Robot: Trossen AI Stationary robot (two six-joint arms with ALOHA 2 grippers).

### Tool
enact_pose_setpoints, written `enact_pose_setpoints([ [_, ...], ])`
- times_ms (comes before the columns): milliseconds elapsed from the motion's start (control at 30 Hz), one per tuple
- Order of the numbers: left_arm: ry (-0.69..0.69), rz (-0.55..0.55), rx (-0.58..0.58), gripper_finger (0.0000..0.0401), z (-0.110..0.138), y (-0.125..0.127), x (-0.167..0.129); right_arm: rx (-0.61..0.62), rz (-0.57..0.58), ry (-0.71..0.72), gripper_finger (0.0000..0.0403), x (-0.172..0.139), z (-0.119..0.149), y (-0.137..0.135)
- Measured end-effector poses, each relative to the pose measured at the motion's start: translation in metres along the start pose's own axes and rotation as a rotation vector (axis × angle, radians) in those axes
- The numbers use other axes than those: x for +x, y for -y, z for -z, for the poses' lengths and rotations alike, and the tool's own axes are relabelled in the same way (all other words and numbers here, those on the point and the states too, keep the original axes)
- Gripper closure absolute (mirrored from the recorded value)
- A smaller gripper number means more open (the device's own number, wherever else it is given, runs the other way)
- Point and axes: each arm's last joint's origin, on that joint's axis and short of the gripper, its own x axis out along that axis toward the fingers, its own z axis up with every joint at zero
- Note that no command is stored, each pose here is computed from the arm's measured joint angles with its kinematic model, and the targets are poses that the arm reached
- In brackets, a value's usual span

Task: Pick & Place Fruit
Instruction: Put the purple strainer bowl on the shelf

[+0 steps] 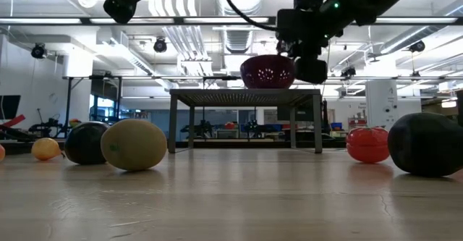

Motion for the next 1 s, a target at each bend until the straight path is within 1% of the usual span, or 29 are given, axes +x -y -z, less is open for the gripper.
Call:
enact_pose_setpoints([
  [233, 0.000, 0.000, 0.000, 0.0233, 0.000, 0.000, 0.000, 0.004, -0.010, 0.004, 0.0376, 0.000, 0.001, -0.002],
  [500, 0.000, 0.000, 0.000, 0.0233, 0.000, 0.000, 0.000, -0.008, -0.007, 0.018, 0.0387, -0.008, -0.002, -0.003],
  [700, 0.000, 0.000, 0.000, 0.0233, 0.000, 0.000, 0.000, -0.039, -0.016, 0.036, 0.0383, -0.015, -0.003, -0.006],
  [833, 0.000, 0.000, 0.000, 0.0233, 0.000, 0.000, 0.000, -0.080, -0.014, 0.012, 0.0384, -0.017, -0.001, -0.009],
  [1000, 0.000, 0.000, 0.000, 0.0233, 0.000, 0.000, 0.000, -0.089, -0.010, -0.005, 0.0380, -0.017, 0.000, -0.010],
])
